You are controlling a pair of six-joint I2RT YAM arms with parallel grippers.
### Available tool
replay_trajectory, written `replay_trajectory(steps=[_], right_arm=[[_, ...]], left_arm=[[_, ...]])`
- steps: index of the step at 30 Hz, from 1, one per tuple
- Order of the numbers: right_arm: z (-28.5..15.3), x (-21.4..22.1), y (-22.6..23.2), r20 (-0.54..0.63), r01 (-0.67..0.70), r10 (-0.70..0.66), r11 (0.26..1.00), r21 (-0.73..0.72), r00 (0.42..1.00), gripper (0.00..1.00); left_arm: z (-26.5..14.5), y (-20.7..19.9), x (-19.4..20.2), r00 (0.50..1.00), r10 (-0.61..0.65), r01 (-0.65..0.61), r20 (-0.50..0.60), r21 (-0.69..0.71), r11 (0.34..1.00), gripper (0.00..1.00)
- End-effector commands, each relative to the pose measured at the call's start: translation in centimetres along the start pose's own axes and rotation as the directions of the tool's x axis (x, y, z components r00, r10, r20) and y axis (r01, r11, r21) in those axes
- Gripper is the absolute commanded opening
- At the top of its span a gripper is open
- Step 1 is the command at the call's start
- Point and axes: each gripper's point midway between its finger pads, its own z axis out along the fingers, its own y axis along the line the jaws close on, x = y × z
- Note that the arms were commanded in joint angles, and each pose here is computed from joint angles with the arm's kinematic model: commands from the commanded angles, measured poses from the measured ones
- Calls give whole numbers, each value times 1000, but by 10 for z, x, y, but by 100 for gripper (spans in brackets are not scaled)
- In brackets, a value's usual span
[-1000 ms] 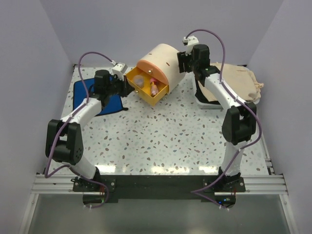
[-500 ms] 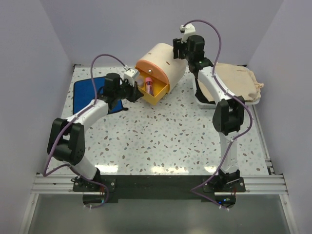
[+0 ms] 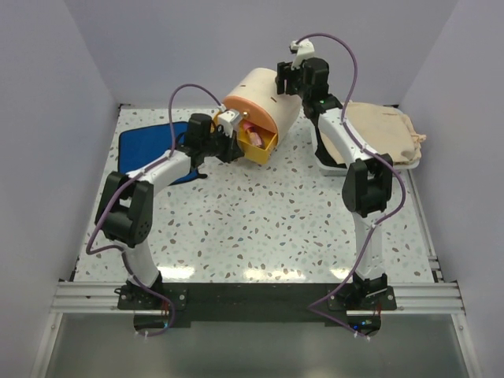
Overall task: Sort the stationery into containers
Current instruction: Close the drawer in the storage box.
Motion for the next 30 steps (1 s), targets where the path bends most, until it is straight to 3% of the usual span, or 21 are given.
replay_trajectory(steps=[1,13,17,24,30], right_arm=[[0,73,32,-188,-20,2,995,-96,982,66],[-10,103,64,-263,-25,-21,985,-171,964,66],[-9,87,73,-217,-64,20,979,-194,976,65],[4,45,120,-91,-63,31,928,-368,995,65],[15,70,143,-134,-69,18,919,-388,991,65]], left_arm=[[6,4,-57,985,98,-95,140,-28,995,0],[-6,1,-95,968,142,-130,209,-73,989,0],[-9,-4,-97,966,145,-136,212,-59,989,0],[-7,-6,-92,969,141,-132,201,-55,990,0],[-6,-3,-94,968,151,-141,201,-66,988,0]])
